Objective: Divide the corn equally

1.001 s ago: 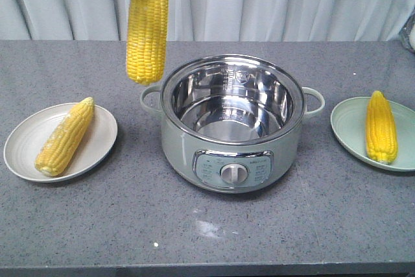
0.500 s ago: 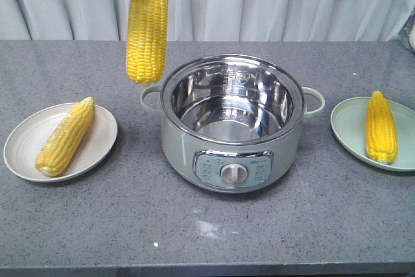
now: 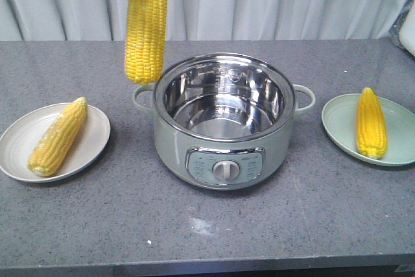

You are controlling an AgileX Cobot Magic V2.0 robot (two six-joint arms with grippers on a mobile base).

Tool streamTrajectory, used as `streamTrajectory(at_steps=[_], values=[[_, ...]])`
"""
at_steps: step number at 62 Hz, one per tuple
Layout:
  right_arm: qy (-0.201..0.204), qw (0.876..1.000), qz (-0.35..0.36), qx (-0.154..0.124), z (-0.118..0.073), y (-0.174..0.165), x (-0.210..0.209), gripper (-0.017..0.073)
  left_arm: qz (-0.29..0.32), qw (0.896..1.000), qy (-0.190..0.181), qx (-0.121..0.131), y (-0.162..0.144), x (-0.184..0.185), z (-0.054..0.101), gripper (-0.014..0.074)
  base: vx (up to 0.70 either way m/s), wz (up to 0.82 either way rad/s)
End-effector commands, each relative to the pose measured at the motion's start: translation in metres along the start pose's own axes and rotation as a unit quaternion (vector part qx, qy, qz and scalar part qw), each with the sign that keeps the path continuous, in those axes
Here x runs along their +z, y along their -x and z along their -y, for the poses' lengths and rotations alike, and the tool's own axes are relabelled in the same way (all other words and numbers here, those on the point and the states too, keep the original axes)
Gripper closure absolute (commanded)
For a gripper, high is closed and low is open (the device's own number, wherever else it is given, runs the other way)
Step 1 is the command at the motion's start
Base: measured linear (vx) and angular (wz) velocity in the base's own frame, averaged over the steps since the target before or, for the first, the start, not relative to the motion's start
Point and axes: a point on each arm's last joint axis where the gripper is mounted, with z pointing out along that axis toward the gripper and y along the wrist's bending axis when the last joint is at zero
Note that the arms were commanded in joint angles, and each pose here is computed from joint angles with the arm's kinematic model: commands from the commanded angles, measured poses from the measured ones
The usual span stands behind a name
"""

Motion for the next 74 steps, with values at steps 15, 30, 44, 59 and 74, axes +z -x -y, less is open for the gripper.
streamTrajectory(at_steps=[15, 30, 44, 59, 74], values=[[0.012, 0.999, 0.026, -0.02, -0.0201, 0.0139, -0.0183, 0.0566, 0.049, 0.999, -0.012, 0.01, 0.0105, -0.029, 0.0187, 0.06, -0.02, -0.15], [0.012, 0.999, 0.026, -0.02, -0.0201, 0.0139, -0.0183, 0.0566, 0.049, 0.999, -0.012, 0.01, 0.0105, -0.029, 0.0187, 0.06, -0.01, -0.22], [0.012, 0.999, 0.026, -0.02, -0.0201, 0.0139, -0.0183, 0.0566, 0.049, 0.999, -0.012, 0.01, 0.0105, -0.029, 0.0187, 0.06, 0.0, -0.27], [0.012, 0.999, 0.026, -0.02, -0.0201, 0.0139, -0.0183, 0.0566, 0.049, 0.999, -0.012, 0.01, 0.0105, -0.029, 0.0187, 0.06, 0.0, -0.32], [0.012, 0.999, 0.026, -0.02, -0.0201, 0.0139, -0.0183, 0.0566, 0.049, 0.999, -0.012, 0.01, 0.0105, -0.029, 0.0187, 0.06, 0.01, -0.32]])
